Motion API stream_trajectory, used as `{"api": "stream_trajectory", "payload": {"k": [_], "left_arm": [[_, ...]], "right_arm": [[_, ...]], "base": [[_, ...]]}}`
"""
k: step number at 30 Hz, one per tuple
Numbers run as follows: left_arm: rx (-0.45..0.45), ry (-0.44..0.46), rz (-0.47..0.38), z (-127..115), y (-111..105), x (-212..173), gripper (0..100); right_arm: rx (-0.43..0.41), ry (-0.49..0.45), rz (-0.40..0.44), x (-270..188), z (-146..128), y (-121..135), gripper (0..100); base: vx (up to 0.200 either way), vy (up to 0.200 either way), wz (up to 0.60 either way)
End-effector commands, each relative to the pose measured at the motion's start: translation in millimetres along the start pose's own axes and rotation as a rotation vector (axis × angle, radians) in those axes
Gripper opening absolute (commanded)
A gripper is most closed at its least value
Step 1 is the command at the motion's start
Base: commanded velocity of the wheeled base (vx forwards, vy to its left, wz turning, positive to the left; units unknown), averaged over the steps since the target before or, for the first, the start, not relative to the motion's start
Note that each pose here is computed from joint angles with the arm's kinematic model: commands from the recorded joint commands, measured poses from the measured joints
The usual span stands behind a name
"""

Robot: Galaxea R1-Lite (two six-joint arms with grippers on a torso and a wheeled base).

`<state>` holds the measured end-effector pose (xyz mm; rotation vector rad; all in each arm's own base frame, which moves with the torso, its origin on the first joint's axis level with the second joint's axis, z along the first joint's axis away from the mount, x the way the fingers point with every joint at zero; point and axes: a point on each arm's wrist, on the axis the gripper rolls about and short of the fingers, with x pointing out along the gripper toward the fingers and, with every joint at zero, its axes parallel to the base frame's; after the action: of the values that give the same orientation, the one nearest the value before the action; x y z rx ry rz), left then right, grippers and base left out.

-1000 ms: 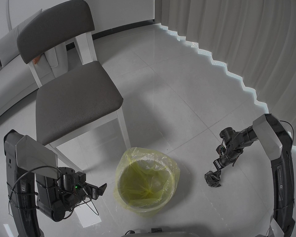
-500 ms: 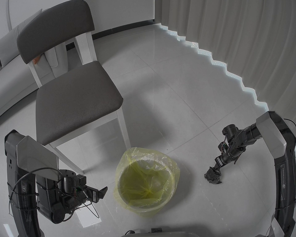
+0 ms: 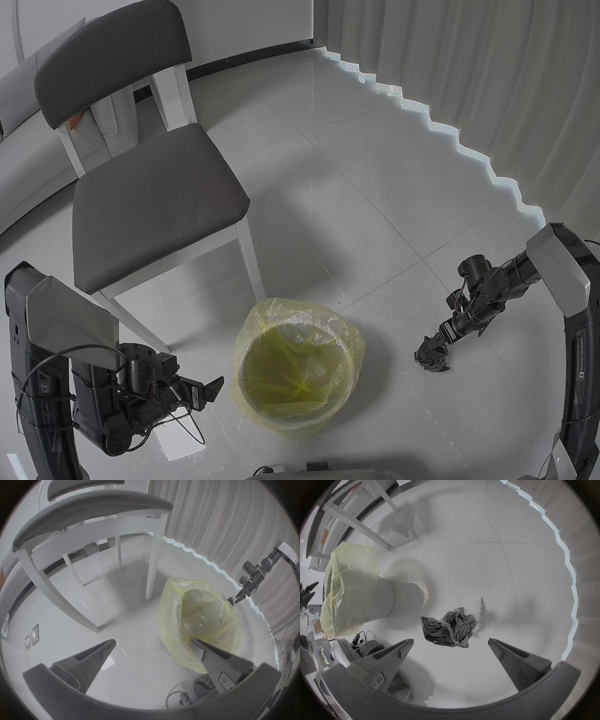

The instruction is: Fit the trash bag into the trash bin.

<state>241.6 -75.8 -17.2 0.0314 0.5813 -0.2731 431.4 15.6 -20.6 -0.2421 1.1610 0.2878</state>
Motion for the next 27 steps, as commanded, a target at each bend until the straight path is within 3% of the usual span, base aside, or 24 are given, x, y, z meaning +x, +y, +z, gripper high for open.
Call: {"api": "stream_trajectory", "payload": {"k": [1,5,15,22,27], "left_arm": [[0.006,-0.048,-0.015,9.1,-3.4,-10.8,100],[-0.009,-0.084,-0.003,16.0,-0.3,-5.5,100],[-0.017,-0.117,0.004,22.3,-0.9,-0.9,100],[-0.031,-0.131,0.038,25.3,5.8,-2.3,100],[-0.036,-0.114,0.039,21.7,6.3,-1.2,100]], "right_arm": [[-0.001,0.005,0.001,0.4,-1.5,0.0,100],[-0.007,0.002,0.003,0.8,0.1,2.2,100],[-0.036,-0.042,-0.005,29.8,15.3,4.3,100],[-0.052,-0.119,-0.027,52.0,44.2,1.7,100],[-0.059,-0.07,-0.011,50.1,48.4,6.1,100]], "base": [[-0.2,0.0,0.0],[-0.2,0.0,0.0],[0.0,0.0,0.0],[0.0,0.0,0.0],[0.0,0.0,0.0]]}}
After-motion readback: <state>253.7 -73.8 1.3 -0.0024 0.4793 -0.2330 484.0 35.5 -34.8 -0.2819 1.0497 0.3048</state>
